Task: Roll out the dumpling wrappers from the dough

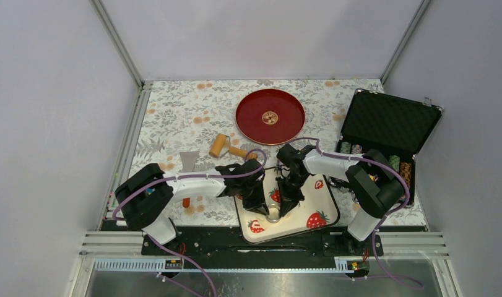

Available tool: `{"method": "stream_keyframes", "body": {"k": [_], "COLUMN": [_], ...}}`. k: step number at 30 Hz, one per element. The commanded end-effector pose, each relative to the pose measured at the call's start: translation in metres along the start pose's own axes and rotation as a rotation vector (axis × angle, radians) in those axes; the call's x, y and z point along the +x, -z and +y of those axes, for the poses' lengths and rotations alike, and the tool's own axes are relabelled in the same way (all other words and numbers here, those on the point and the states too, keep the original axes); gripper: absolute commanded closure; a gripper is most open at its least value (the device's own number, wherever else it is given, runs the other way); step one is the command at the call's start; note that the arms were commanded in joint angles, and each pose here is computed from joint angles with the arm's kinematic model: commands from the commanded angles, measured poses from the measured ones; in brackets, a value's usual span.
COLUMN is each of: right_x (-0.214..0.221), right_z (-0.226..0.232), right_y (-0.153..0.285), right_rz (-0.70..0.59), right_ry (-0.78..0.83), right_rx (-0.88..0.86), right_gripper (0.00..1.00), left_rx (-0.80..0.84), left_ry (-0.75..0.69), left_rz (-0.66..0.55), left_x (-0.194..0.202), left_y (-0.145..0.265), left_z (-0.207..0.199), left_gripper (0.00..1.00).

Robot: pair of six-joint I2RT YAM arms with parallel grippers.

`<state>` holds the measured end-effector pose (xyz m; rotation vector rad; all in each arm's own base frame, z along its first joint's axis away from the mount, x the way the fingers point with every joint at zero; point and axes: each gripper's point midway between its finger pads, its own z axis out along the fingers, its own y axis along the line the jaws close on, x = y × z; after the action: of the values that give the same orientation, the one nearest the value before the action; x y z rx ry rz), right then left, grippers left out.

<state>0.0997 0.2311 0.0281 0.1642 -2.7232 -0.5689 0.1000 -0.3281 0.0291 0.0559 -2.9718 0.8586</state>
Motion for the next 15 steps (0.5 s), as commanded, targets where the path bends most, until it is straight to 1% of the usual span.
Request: {"method": "stream_keyframes", "body": {"k": [1, 11, 15], "right_x": [-0.03, -0.03, -0.027], "right_z": [-0.041, -0.04, -0.037], "right_y": [-0.038, -0.038, -0.034], "right_rz": [-0.129, -0.115, -0.104], "right_ry": [0.127, 0.126, 0.129], "right_rx": [0.211, 0.212, 0.204], "right_gripper": [1.0, 1.0, 1.0], "left_rx": [-0.314, -0.361, -0.359], "left_ry": [0.031, 0.04, 0.031], "left_rz": [-0.116, -0.12, -0.143], "left_x": [-0.006, -0.006, -0.009], "left_y": [-0.055, -0.052, -0.044], "left_z": [0.091, 0.097, 0.092], "left_gripper": [1.0, 1.0, 1.0]}}
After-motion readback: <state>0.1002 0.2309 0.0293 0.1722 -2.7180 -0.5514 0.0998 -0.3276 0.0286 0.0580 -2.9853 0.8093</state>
